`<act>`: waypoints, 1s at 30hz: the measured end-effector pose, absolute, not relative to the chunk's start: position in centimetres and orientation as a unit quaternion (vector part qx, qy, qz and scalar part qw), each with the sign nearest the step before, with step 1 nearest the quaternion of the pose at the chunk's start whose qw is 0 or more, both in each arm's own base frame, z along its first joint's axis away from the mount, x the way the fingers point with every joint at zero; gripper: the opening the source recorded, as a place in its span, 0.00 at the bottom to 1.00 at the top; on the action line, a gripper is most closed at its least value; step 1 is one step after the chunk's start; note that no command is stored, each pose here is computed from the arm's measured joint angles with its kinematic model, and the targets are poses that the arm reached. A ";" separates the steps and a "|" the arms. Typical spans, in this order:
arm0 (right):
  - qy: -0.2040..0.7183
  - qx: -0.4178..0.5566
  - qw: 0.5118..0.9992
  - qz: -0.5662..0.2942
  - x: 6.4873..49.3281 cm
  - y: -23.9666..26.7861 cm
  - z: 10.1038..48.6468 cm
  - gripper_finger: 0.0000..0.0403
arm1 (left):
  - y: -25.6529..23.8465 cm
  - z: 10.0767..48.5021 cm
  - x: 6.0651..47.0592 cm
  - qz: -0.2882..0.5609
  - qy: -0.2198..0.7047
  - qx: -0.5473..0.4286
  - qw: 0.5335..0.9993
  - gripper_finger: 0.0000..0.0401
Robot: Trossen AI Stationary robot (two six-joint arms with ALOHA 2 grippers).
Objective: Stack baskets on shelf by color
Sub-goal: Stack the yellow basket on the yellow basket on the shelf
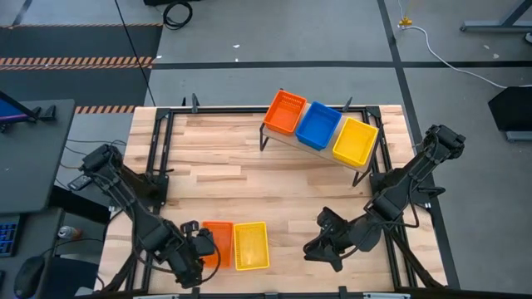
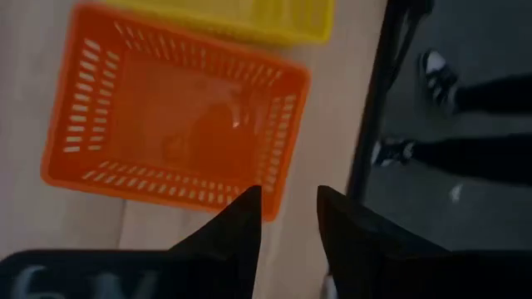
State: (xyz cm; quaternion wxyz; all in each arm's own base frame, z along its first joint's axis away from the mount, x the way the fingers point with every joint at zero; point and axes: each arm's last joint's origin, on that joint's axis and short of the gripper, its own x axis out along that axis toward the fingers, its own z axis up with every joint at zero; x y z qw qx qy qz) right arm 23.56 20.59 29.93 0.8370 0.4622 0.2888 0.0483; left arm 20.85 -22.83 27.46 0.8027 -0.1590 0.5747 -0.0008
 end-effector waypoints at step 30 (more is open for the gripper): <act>0.376 0.487 0.784 0.086 27.0 19.1 30.4 0.38 | -20.3 22.4 23.2 -0.073 0.562 -0.100 0.818 0.30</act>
